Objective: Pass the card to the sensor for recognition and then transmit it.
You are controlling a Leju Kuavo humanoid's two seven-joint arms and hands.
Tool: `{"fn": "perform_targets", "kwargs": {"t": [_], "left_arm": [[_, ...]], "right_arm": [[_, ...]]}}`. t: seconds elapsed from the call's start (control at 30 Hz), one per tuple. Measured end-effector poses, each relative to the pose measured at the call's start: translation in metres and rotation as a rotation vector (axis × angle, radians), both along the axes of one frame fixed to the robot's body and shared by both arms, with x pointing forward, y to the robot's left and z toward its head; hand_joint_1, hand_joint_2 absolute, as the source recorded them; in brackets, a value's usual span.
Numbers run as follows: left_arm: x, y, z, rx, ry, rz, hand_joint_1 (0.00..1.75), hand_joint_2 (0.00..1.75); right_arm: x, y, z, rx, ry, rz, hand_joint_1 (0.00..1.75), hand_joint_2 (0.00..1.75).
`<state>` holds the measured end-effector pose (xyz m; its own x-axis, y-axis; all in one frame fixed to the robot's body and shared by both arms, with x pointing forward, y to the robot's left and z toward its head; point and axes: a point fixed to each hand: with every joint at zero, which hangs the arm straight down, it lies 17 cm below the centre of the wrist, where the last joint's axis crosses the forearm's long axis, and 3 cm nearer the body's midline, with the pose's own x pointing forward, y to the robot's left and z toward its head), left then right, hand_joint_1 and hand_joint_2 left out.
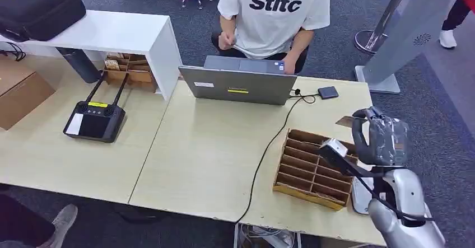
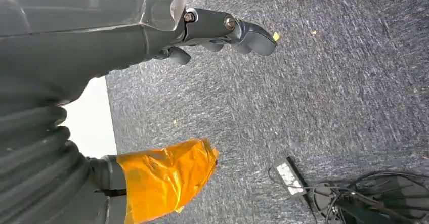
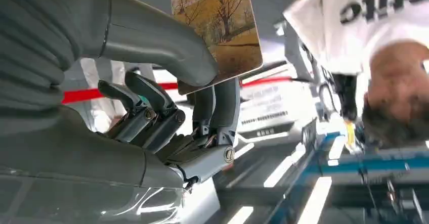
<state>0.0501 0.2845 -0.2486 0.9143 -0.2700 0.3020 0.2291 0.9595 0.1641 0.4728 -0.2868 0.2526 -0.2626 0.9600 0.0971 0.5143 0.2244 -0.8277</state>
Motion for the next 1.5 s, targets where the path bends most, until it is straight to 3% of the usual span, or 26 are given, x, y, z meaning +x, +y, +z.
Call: {"fn": "perform_targets", "kwargs": {"t": [0.4,0.53,0.7,0.87,1.13,1.5], "left_arm": [[0.005,0.007,0.001,0.034,-0.028,-0.019,0.00,1.75],[0.031,0.011,-0.002,0.061,-0.076,-0.032,0.00,1.75],[0.064,0.016,-0.008,0.080,-0.126,-0.014,0.00,1.75],[0.070,0.020,-0.012,0.067,-0.132,0.016,0.00,1.75],[0.061,0.031,-0.016,0.062,-0.118,0.048,0.00,1.75],[0.059,0.049,-0.015,0.083,-0.116,0.068,0.00,1.75]], "right_arm": [[-0.011,0.003,0.090,0.077,-0.234,0.044,1.75,1.75],[0.028,0.021,0.121,0.076,-0.170,0.077,1.75,1.75],[0.103,0.041,0.151,0.048,-0.052,0.045,1.75,1.75],[0.144,0.058,0.162,-0.009,0.031,0.020,1.75,1.75],[0.173,0.075,0.144,-0.072,0.153,-0.015,1.75,1.75],[0.180,0.097,0.121,-0.096,0.226,-0.005,1.75,1.75]]}}
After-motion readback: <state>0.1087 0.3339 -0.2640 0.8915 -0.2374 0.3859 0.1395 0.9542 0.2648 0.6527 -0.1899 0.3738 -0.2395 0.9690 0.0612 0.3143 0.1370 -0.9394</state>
